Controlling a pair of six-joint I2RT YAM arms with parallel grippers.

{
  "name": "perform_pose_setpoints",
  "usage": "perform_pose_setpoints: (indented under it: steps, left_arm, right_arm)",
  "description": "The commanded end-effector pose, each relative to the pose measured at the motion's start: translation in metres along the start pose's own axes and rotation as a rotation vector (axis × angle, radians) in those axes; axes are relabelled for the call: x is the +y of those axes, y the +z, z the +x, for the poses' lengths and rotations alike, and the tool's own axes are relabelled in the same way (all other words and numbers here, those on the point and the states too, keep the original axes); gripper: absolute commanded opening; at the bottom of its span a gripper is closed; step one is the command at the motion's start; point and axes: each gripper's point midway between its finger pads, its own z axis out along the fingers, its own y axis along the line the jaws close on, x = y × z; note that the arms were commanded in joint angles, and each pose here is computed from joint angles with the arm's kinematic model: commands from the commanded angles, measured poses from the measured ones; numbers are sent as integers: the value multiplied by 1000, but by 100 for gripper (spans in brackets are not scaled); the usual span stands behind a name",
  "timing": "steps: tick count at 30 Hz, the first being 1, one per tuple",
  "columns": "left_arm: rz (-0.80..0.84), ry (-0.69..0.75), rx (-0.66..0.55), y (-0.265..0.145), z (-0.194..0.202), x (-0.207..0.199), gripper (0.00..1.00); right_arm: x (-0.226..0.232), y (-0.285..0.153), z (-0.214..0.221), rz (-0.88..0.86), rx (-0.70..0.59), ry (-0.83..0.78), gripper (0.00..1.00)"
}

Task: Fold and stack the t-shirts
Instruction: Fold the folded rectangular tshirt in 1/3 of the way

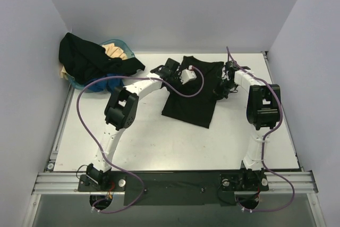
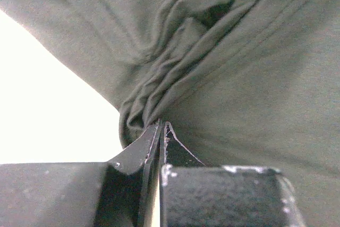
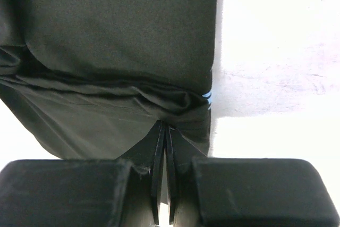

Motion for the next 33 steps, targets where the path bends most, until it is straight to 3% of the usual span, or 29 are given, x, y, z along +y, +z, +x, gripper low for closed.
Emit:
perform_pose_setpoints:
  steps: [1,5,11,12,13,15,17,18,20,21,22,26,28,33]
  left_arm:
    - [-151,-1,-116,-18,-36,43,4]
    - [-137,0,-152,-17,-46,44,6]
    - [-292,-37,-159,-13,-60,91,9]
    - [-270,-55,-115,-4,-48,89,9]
    - [-279,-66,-147,-16,-65,96,11]
    - [-195,-72,-128,-22,-63,82,13]
    - [-105,-44,-167,-42,-75,64,17]
    - [-55,-27,-218,-62,-88,55,19]
    - [50,40,-255,-91,-93,29,25]
    - [162,70,-233,-88,-75,1,33]
    - [190,119,-264,-111,-81,-8,36]
    - [411,340,-190,-122,-4,-77,55]
    - [432,507,-189,-121,19,-88,57]
    - [357,586,-166,-98,33,-79,60]
  right_arm:
    - [-3,-4,-3,7,16,23,0]
    - [-5,-6,-11,9,7,32,0]
    - [-6,-25,-33,17,-49,18,0]
    - [-6,-27,-33,17,-47,13,0]
    - [-5,-34,-38,14,-64,2,0]
    - [-4,-48,-37,20,-78,-21,0]
    - [-4,-65,-30,29,-97,-40,9]
    - [-4,-70,-25,33,-102,-45,24]
    - [-5,-83,-8,31,-108,-43,42]
    - [-8,-86,7,35,-100,-40,47]
    - [-7,-85,17,36,-87,-40,52]
    - [-12,-76,63,28,-11,3,59]
    - [-23,-61,87,31,31,44,59]
    - [-20,-37,107,6,62,87,60]
